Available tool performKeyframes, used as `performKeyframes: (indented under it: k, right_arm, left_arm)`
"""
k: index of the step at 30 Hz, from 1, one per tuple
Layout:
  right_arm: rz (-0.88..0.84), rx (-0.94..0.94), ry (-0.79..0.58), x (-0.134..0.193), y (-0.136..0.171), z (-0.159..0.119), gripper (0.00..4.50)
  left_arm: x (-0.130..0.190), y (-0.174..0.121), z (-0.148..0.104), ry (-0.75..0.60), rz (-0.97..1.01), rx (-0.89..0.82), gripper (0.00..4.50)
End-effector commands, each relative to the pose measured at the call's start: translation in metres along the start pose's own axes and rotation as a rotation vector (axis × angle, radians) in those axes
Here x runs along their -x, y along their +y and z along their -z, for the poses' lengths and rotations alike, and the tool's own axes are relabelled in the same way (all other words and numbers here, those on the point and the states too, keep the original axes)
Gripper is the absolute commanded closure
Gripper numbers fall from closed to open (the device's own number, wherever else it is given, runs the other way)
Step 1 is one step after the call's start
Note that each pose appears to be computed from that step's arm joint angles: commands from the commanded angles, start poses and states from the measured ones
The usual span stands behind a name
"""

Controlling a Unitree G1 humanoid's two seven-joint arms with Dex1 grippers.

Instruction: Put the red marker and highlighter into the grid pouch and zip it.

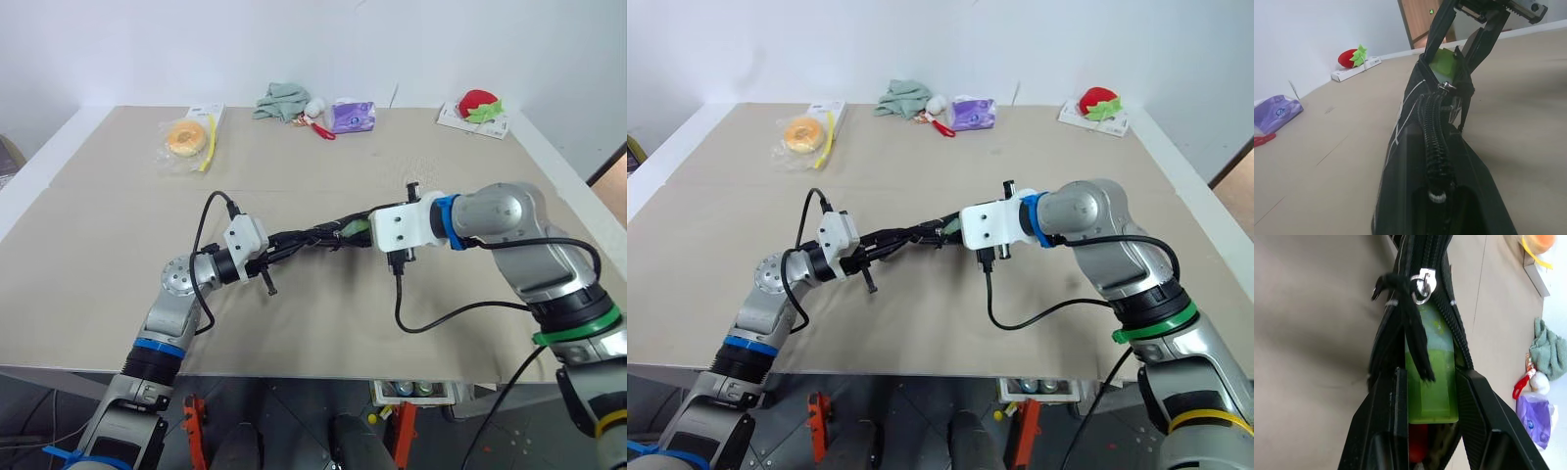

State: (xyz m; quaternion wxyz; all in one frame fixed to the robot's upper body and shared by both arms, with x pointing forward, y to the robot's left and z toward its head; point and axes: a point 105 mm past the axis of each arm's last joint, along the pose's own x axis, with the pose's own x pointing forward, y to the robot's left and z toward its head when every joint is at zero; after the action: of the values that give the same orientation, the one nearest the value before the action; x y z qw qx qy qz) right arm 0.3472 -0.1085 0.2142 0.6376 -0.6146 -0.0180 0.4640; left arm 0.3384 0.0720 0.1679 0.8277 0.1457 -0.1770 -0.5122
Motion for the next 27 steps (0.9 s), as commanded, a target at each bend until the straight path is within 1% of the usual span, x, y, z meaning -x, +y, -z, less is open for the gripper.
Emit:
performKeyframes:
  k: [1, 3, 5, 6, 7, 9, 11, 14, 17, 18, 20, 22, 24, 26, 27]
  right_arm:
    - [0.037, 0.001, -0.058, 0.010, -0.011, -0.013, 2.46]
    - [0.045, -0.063, -0.090, 0.018, -0.014, -0.014, 1.60]
    - [0.096, -0.112, -0.122, 0.028, -0.025, -0.015, 0.67]
    - [0.115, -0.147, -0.141, 0.035, -0.029, -0.015, 0.11]
    - [0.126, -0.185, -0.163, 0.041, -0.032, -0.015, 0.02]
    - [0.135, -0.218, -0.206, 0.047, -0.034, -0.020, 0.02]
    - [0.122, -0.245, -0.241, 0.048, -0.031, -0.024, 0.02]
    - [0.056, -0.232, -0.247, 0.036, -0.014, -0.032, 0.02]
    - [0.032, -0.220, -0.237, 0.028, -0.007, -0.033, 0.02]
    - [0.026, -0.215, -0.233, 0.026, -0.006, -0.033, 0.26]
    - [0.014, -0.198, -0.210, 0.020, -0.004, -0.029, 0.97]
    - [0.007, -0.188, -0.192, 0.016, -0.002, -0.024, 1.82]
    - [0.006, -0.187, -0.189, 0.015, -0.002, -0.023, 2.89]
    - [0.011, -0.181, -0.189, 0.014, -0.004, -0.022, 3.80]
    - [0.013, -0.180, -0.190, 0.014, -0.005, -0.022, 4.40]
  left_arm:
    - [-0.003, 0.001, -0.015, -0.044, 0.005, -0.044, 4.50]
    - [-0.003, 0.002, -0.015, -0.044, 0.002, -0.044, 4.50]
    - [-0.002, 0.002, -0.015, -0.043, 0.000, -0.043, 4.50]
    - [-0.002, 0.003, -0.015, -0.043, -0.002, -0.043, 4.50]
    - [-0.002, 0.002, -0.015, -0.043, -0.003, -0.042, 4.50]
    - [-0.002, 0.002, -0.014, -0.042, -0.003, -0.040, 4.50]
    - [-0.002, 0.003, -0.014, -0.042, -0.004, -0.038, 4.50]
    - [-0.003, 0.003, -0.014, -0.045, -0.002, -0.036, 4.50]
    - [-0.004, 0.003, -0.014, -0.046, 0.000, -0.037, 4.50]
    - [-0.004, 0.003, -0.015, -0.046, 0.000, -0.038, 4.50]
    - [-0.003, 0.003, -0.015, -0.046, -0.001, -0.039, 4.50]
    - [-0.003, 0.003, -0.015, -0.045, -0.002, -0.040, 4.50]
    - [-0.002, 0.002, -0.015, -0.045, -0.003, -0.040, 4.50]
    - [-0.002, 0.002, -0.015, -0.043, -0.006, -0.040, 4.50]
    - [-0.001, 0.002, -0.015, -0.042, -0.008, -0.040, 4.50]
